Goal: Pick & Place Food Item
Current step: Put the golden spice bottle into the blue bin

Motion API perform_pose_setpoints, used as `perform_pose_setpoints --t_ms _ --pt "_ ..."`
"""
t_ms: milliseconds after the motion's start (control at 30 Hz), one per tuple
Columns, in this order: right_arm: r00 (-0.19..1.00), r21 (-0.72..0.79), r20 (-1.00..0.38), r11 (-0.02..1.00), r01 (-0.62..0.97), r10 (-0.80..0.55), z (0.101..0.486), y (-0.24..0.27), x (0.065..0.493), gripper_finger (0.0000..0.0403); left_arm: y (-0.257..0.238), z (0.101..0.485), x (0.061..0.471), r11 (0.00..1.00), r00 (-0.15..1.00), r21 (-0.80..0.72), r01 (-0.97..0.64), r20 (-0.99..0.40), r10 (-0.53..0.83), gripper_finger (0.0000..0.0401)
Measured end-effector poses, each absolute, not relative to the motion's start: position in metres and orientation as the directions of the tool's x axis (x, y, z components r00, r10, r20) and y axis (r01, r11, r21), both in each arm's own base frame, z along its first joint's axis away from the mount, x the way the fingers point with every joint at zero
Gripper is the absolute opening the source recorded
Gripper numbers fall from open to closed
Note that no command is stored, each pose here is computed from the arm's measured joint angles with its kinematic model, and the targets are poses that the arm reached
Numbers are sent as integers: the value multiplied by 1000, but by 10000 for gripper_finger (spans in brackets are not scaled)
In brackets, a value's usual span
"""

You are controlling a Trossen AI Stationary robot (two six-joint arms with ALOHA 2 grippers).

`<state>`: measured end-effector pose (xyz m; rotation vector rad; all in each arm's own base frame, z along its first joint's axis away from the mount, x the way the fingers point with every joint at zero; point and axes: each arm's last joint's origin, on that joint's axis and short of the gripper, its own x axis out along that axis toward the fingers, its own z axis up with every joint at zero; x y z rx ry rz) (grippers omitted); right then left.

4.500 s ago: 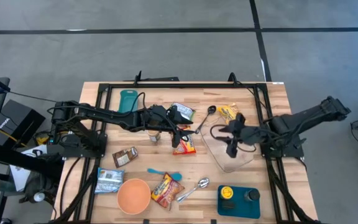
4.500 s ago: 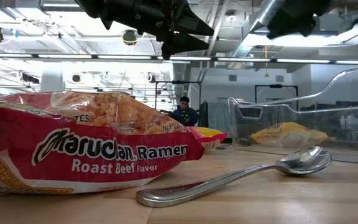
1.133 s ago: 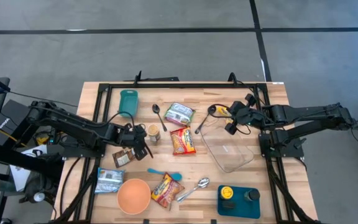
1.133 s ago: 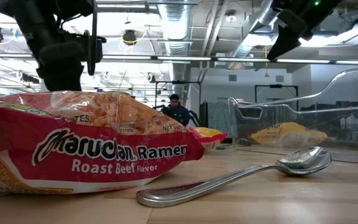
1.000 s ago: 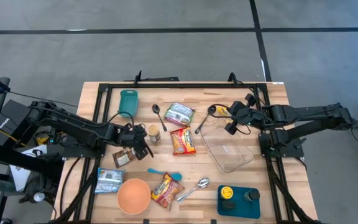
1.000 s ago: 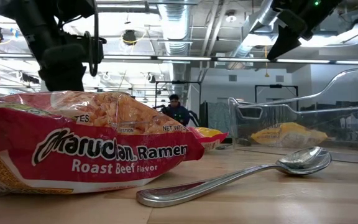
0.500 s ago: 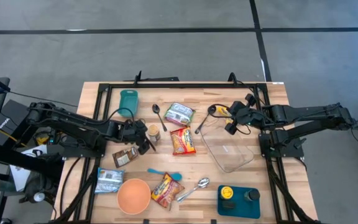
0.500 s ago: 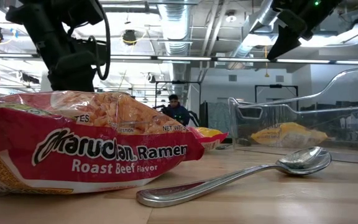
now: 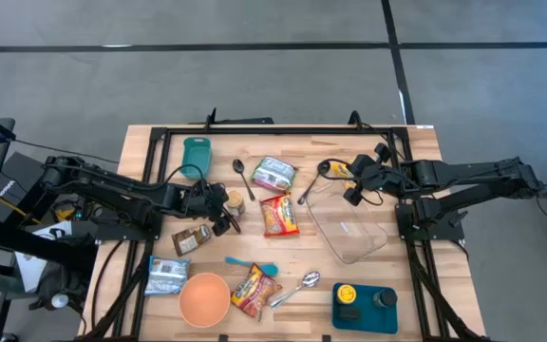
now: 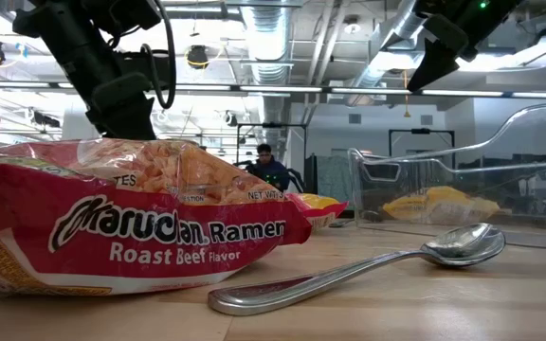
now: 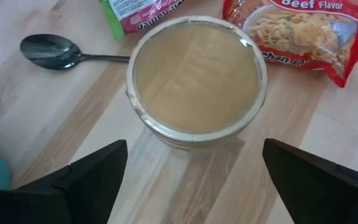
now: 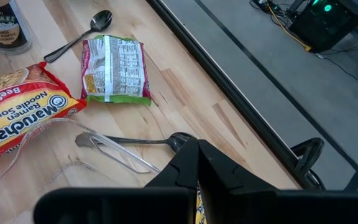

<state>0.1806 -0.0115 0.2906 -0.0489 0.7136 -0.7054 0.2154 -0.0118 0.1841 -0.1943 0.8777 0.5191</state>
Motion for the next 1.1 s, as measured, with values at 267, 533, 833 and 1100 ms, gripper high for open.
perform_pose_setpoints --t_ms 267,533,833,1100 --pt "538 -272 -584 770 576 -608 291 -11 181 1 -11 164 210 860 560 24 -510 -750 353 374" --pt "538 -281 -583 773 569 -609 291 -11 181 1 -8 142 202 849 654 -6 -528 -641 403 369" --pt "541 -281 -581 773 569 -608 291 -11 181 1 -6 133 196 816 693 -27 -577 -545 472 369" --pt "542 -280 -580 774 569 -608 291 -11 181 1 -6 134 196 815 699 -34 -579 -535 474 369"
